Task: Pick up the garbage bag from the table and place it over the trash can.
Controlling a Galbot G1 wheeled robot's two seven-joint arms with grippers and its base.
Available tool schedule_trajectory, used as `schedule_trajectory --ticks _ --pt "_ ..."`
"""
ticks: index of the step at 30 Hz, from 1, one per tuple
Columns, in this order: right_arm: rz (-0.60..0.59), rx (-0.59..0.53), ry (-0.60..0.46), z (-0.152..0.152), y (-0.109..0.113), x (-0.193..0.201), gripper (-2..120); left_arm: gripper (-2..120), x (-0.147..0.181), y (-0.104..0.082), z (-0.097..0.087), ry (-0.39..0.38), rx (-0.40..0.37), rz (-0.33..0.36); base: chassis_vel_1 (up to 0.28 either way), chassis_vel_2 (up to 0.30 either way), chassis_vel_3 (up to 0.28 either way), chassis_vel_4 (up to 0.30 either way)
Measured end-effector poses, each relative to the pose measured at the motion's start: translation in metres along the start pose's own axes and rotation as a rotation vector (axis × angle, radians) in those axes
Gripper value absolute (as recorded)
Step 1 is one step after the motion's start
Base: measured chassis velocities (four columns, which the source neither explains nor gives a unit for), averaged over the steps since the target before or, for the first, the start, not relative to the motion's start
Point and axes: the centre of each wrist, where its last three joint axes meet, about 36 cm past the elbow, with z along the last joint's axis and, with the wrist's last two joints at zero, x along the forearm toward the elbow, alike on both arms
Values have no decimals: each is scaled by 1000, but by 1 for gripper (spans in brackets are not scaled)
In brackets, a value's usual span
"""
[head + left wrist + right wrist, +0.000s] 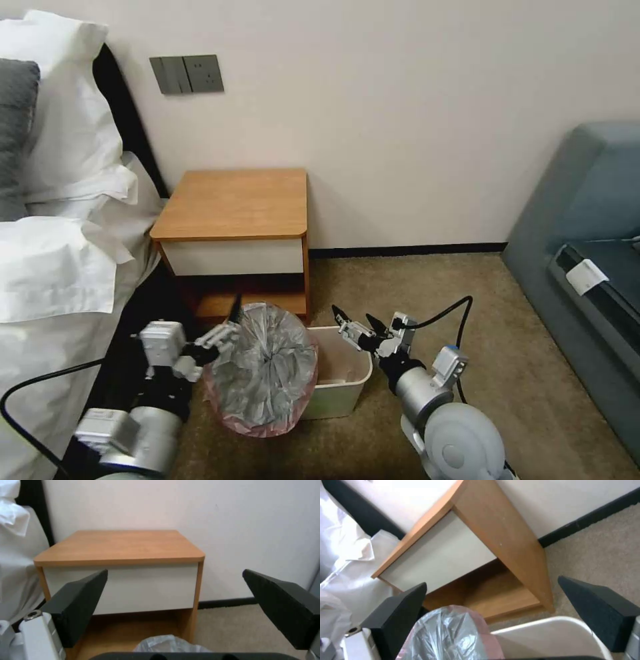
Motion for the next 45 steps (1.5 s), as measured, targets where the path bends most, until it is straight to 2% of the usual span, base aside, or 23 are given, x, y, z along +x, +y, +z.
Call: schedule_trajectory --ticks 7,19,24,27,32,35,38,45 --pt "9 34 -55 -7 -3 1 100 100 -8 -10 20 41 4 -16 0 0 0 0" --pt "14 56 -113 -15 -4 1 100 100 -9 -10 27 60 0 -27 0 0 0 0" --pt "20 56 -119 -14 -5 3 100 100 -12 -6 36 82 -12 -37 0 0 0 0" --pt "24 60 -127 -15 -4 5 100 100 -13 -7 46 131 -8 -55 0 0 0 0" --pt "29 65 -134 -14 -4 5 100 100 -15 -12 52 192 12 -63 0 0 0 0" --pt "33 69 -137 -13 -4 6 100 100 -16 -14 54 233 48 -70 0 0 0 0" --pt "40 72 -141 -11 -5 6 100 100 -18 -16 56 303 94 -105 0 0 0 0" --pt "45 73 -147 -7 -5 4 100 97 -23 -15 66 364 126 -125 0 0 0 0"
